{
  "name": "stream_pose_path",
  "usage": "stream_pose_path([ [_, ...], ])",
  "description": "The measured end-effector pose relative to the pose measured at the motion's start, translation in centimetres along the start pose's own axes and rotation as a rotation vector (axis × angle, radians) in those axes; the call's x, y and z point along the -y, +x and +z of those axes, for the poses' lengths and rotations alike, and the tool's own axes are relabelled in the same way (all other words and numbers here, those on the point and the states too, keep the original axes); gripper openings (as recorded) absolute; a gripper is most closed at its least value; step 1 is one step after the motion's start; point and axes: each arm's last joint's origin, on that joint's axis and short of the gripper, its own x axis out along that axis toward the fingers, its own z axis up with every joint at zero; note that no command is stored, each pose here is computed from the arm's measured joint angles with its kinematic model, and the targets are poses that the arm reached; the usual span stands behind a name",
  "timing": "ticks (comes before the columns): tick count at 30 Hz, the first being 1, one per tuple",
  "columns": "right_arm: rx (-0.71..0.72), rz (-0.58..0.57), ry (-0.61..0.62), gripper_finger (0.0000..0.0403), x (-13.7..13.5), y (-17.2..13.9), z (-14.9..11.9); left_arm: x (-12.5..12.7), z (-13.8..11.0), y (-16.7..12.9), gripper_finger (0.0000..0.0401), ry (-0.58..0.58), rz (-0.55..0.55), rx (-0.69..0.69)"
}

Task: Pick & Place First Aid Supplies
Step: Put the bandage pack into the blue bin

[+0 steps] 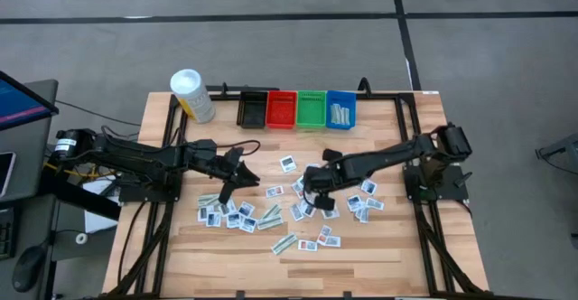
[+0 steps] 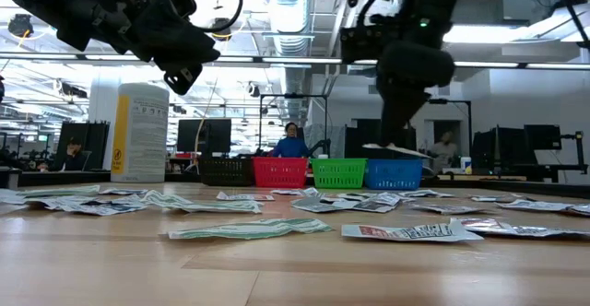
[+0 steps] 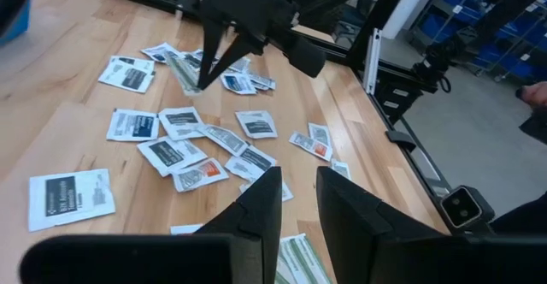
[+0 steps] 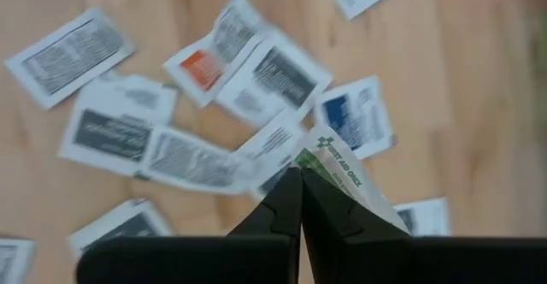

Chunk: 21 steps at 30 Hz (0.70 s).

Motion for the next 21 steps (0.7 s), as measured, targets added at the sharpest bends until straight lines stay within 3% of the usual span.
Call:
stream_pose_path([
  [12, 0.030, -0.077, -0.071, 0.0000, 8.3, 0.1, 3.3, -1.4, 0.3, -0.3, 0.0076, -0.020, 0.123, 0.034],
  [21, -0.015, -0.139, -0.016, 0.0000, 15.6, 1.1, 3.0, -3.0, 0.7, -0.9, 0.0076, -0.043, 0.227, 0.064],
])
